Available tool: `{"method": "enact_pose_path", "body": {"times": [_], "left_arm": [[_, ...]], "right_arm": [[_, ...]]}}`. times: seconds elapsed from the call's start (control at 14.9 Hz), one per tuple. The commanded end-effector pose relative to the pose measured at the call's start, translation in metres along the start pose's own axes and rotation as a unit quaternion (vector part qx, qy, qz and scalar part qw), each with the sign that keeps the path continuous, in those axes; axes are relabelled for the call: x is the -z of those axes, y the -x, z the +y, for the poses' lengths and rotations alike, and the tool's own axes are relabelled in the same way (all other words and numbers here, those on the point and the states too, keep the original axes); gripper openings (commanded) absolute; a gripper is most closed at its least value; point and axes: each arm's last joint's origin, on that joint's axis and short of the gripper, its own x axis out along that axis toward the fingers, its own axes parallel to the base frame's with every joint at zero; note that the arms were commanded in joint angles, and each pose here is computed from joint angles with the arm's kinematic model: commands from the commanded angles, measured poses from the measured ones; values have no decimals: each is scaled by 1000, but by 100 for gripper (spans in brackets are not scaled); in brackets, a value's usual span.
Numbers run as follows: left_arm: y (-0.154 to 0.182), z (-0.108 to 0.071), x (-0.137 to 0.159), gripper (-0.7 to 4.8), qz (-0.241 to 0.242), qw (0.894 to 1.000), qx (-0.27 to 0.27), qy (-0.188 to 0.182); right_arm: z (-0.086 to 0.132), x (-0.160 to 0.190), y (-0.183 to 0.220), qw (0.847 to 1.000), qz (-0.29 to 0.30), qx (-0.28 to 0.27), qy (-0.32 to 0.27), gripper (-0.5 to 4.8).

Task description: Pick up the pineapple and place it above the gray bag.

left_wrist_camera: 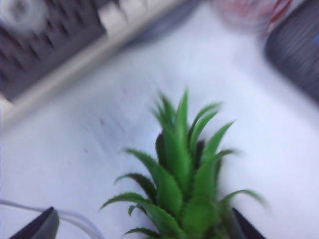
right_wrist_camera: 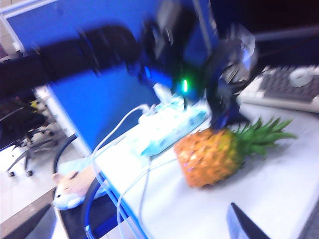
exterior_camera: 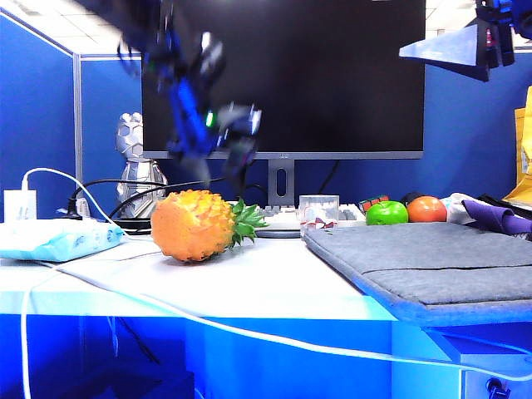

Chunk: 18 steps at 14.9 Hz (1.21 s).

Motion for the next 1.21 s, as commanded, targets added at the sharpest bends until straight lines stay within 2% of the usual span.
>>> {"method": "enact_pose_path", "body": {"times": [0.07,0.27,0.54,0.6,0.67,0.81,0.87,1.01,1.14,1.21], "left_arm": [[-18,-4,8,479,9,1000,20,0],[-27,-19,8,479,5,999,50,0],[-33,-35,14,479,31,994,107,-1],[-37,-38,17,436,39,993,110,1],[-41,-40,21,366,52,992,116,0],[-48,-45,26,46,66,990,125,0],[-48,-46,25,-6,63,990,124,0],[-36,-48,10,-6,34,990,137,-4],[-15,-45,-13,-6,-20,988,154,5],[3,-41,-30,-6,-64,984,163,9]], "right_arm": [[2,-3,0,1000,-3,-15,10,479],[2,-3,0,1000,-3,-14,11,479],[2,-3,0,1000,-4,-15,14,479],[2,-3,0,1000,-5,-15,14,479],[2,-4,0,1000,-5,-16,15,479],[2,-4,0,1000,-5,-16,15,479],[2,-4,0,1000,-5,-16,15,479],[1,-4,0,1000,-9,-5,15,479],[-1,-1,-1,1000,-7,11,26,479],[-5,2,-3,1000,3,13,17,479]]}}
